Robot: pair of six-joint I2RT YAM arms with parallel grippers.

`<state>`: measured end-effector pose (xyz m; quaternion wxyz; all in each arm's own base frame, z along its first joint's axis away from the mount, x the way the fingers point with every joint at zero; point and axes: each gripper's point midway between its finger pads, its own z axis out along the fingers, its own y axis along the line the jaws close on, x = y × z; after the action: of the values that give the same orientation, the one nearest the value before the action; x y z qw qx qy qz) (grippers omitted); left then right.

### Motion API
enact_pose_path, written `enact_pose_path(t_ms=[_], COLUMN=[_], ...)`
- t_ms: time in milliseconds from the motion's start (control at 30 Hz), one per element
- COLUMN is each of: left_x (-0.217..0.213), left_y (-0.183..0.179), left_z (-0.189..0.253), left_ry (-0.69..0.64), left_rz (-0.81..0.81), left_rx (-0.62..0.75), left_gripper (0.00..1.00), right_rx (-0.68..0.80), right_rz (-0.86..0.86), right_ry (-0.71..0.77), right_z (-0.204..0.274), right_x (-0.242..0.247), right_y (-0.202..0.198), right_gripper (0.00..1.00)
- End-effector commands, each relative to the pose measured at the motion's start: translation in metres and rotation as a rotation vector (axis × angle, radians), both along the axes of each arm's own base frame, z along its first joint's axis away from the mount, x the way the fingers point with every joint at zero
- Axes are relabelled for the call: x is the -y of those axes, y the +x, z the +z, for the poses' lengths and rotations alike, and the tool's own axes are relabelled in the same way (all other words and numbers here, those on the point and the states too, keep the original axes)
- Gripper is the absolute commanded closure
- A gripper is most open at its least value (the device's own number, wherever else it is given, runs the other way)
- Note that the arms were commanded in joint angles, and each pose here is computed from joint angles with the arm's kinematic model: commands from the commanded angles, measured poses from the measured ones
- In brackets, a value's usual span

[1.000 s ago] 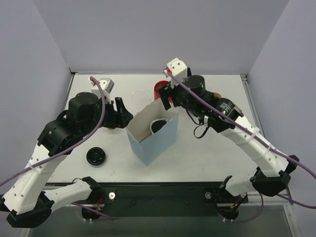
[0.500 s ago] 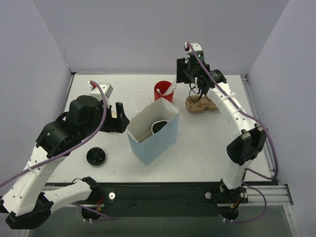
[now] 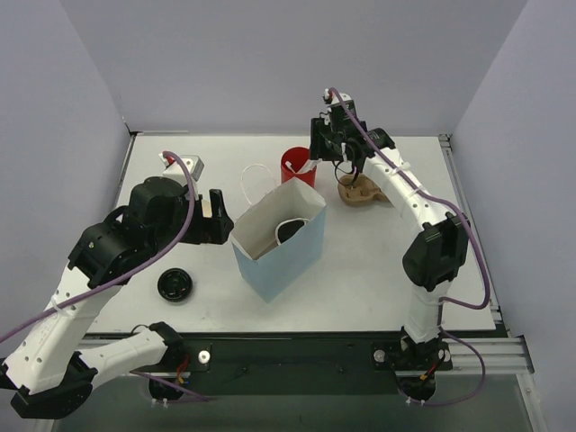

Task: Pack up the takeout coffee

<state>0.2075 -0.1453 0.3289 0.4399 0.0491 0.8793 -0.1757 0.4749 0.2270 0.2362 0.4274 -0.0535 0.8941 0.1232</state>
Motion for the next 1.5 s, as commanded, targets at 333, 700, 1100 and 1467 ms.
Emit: enact_pose_path(t_ms=[333,700,1100,1467], left_x=[-0.003,-0.005,-0.01,-0.005], left_y=[0.002,-0.001,-0.006,-0.003], left_z=[0.007,0.008,0.008,0.006], left_ry=[-0.023,-0.022,-0.008,-0.01], left_rz=[0.022,0.018,0.011,-0.015], left_rx=[0.025,0.034,0.04,0.055], left_gripper=[0.07,0.07,0.07,0.06], right_rx=[-0.03,-0.036,0.016,0.087], right_rz=[-0.011,-0.103,-0.002,0.036], right_ry=[0.012,-0.087,-0.091,-0.071], right_z=[-0.007,-0.008,0.002,0.049], right_x=[-0.016,0.001,-0.007,0.002], right_y=[-0.012,-0.013,-0.016,-0.042], right_gripper=[0.6,0.69,1.0,1.0])
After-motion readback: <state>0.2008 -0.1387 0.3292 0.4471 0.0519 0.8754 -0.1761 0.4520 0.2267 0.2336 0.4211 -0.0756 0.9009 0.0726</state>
